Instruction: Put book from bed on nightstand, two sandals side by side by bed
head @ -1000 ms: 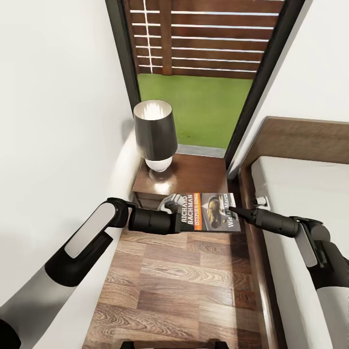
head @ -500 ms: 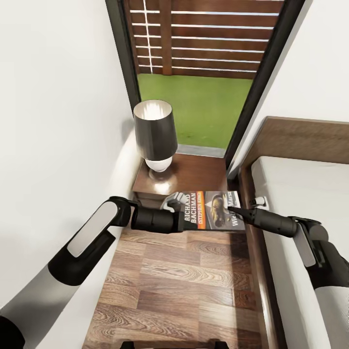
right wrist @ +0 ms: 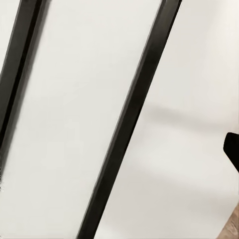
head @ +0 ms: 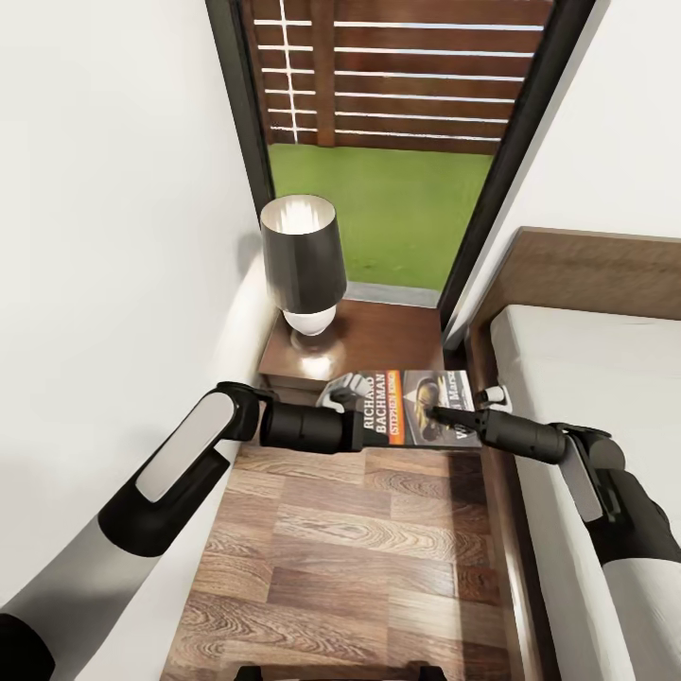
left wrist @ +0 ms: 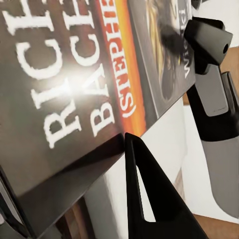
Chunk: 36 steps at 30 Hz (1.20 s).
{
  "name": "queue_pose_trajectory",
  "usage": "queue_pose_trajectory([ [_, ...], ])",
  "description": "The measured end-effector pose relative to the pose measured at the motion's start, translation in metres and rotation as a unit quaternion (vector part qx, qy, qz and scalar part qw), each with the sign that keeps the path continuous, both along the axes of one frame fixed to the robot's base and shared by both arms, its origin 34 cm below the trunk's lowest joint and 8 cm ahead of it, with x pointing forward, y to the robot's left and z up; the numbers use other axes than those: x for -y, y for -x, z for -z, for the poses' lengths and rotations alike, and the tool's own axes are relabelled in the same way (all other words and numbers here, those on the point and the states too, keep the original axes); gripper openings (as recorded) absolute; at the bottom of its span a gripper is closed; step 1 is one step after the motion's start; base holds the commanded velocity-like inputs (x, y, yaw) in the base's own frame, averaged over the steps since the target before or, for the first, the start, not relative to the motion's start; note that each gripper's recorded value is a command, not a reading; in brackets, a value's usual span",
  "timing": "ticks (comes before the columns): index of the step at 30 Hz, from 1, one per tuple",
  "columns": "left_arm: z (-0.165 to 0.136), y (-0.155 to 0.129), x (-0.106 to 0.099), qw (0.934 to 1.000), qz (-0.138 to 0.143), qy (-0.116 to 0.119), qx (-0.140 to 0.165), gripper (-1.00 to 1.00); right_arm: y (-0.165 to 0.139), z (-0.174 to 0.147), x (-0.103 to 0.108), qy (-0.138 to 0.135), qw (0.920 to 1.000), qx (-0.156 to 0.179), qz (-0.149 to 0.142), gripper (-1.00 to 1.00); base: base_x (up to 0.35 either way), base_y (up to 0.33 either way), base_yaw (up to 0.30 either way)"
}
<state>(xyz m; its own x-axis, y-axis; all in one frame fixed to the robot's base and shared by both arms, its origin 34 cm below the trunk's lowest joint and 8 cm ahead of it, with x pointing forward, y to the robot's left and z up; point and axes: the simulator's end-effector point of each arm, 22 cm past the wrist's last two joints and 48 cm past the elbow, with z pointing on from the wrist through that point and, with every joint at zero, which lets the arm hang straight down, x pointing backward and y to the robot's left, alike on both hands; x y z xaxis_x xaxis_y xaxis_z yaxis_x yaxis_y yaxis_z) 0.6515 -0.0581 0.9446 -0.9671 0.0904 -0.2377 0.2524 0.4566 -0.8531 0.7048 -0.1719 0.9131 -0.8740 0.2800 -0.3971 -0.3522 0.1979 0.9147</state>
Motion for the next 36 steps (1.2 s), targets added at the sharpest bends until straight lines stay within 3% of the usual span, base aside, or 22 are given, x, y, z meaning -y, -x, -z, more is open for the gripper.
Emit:
queue_pose_trajectory([
  [2, -0.0002, -0.0006, 0.0008, 1.0000, -0.001, 0.000, 0.002, -1.00, -0.0011, -0.0006, 0.0010, -0.001, 1.0000, 0.001, 0.003, 1.00, 0.000, 0.000, 0.000],
  [3, -0.0002, -0.0006, 0.0007, 1.0000, -0.001, 0.000, 0.002, -1.00, -0.0011, -0.0006, 0.0010, -0.001, 1.0000, 0.001, 0.003, -1.00, 0.000, 0.000, 0.000],
  [7, 0.0083, -0.0042, -0.0033, 0.9996, -0.002, -0.022, 0.017, -1.00, 0.0026, 0.0003, -0.0075, -0.004, 0.9999, -0.005, -0.008, -1.00, 0.000, 0.000, 0.000],
  [10, 0.0045, -0.0035, -0.0015, 0.9998, -0.002, -0.013, 0.013, -1.00, -0.0014, 0.0046, -0.0017, 0.009, 1.0000, -0.001, 0.003, -1.00, 0.000, 0.000, 0.000],
  [36, 0.0059, -0.0032, -0.0029, 0.9998, -0.002, -0.013, 0.012, -1.00, -0.0012, 0.0074, -0.0028, 0.012, 0.9999, -0.009, 0.003, -1.00, 0.000, 0.000, 0.000],
])
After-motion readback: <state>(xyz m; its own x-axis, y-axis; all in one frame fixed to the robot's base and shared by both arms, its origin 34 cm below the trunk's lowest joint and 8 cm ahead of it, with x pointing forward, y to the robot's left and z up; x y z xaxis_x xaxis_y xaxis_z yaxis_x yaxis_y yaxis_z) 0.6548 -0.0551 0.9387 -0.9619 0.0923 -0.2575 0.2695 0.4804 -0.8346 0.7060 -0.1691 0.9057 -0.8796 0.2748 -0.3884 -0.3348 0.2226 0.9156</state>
